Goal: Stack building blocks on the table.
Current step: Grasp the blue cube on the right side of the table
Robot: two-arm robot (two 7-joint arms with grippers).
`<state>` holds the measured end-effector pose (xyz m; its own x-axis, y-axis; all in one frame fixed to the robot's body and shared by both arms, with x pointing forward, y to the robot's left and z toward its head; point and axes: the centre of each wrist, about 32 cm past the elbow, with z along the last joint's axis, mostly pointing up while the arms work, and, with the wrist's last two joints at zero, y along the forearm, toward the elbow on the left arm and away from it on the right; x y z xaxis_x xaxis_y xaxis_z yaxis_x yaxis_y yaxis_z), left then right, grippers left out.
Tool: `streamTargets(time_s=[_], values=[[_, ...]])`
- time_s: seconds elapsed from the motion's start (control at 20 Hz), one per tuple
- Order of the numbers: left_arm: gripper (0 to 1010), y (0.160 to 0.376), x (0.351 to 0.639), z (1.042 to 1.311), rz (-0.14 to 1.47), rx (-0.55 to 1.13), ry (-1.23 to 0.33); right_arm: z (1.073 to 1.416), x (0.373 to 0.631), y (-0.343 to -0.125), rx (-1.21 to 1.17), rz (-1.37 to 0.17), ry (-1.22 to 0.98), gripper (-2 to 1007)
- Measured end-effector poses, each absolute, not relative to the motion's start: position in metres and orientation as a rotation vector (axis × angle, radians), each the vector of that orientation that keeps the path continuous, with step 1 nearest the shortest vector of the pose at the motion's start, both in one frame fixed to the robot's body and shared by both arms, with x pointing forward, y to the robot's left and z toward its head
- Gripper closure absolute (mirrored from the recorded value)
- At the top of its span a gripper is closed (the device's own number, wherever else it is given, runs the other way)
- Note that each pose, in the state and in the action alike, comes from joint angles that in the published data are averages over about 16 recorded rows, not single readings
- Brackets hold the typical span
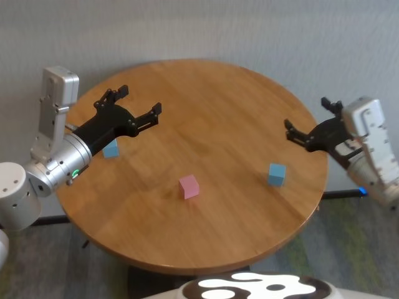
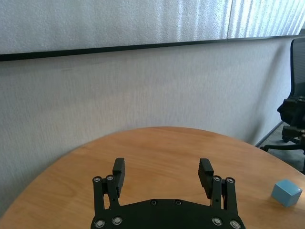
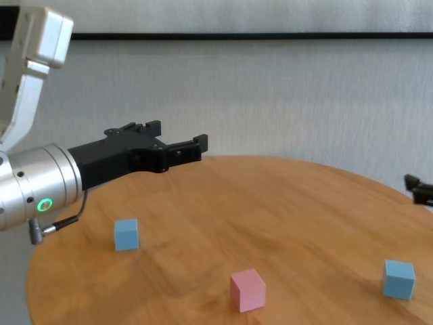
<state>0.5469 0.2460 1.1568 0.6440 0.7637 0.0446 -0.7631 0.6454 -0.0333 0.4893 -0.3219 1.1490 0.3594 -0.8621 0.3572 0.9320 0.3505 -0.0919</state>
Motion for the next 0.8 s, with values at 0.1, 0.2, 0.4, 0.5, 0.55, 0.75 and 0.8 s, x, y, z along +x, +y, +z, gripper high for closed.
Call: streamTargets(time_s=[0.1, 0.2, 0.4, 0.5, 0.55, 0.75, 0.8], values=[[10, 0.246, 0.547, 1.157, 0.866, -0.009, -0.055, 1.154, 0.490, -0.327, -0.303, -1.147, -0.253, 0], [10, 0.245, 0.547, 1.157, 0.864, -0.006, -0.054, 1.160, 0.491, -0.331, -0.307, -1.110, -0.239, 0], [10, 0.245, 0.548, 1.158, 0.861, -0.002, -0.053, 1.174, 0.494, -0.340, -0.329, -1.022, -0.204, 0], [10, 0.245, 0.548, 1.158, 0.859, -0.001, -0.053, 1.181, 0.496, -0.343, -0.349, -0.979, -0.183, 0], [10, 0.245, 0.548, 1.158, 0.859, 0.000, -0.053, 1.183, 0.497, -0.343, -0.362, -0.959, -0.172, 0], [10, 0.245, 0.548, 1.158, 0.858, 0.001, -0.052, 1.191, 0.502, -0.343, -0.416, -0.893, -0.136, 0], [10, 0.245, 0.548, 1.158, 0.857, 0.002, -0.052, 1.193, 0.503, -0.343, -0.431, -0.880, -0.129, 0]])
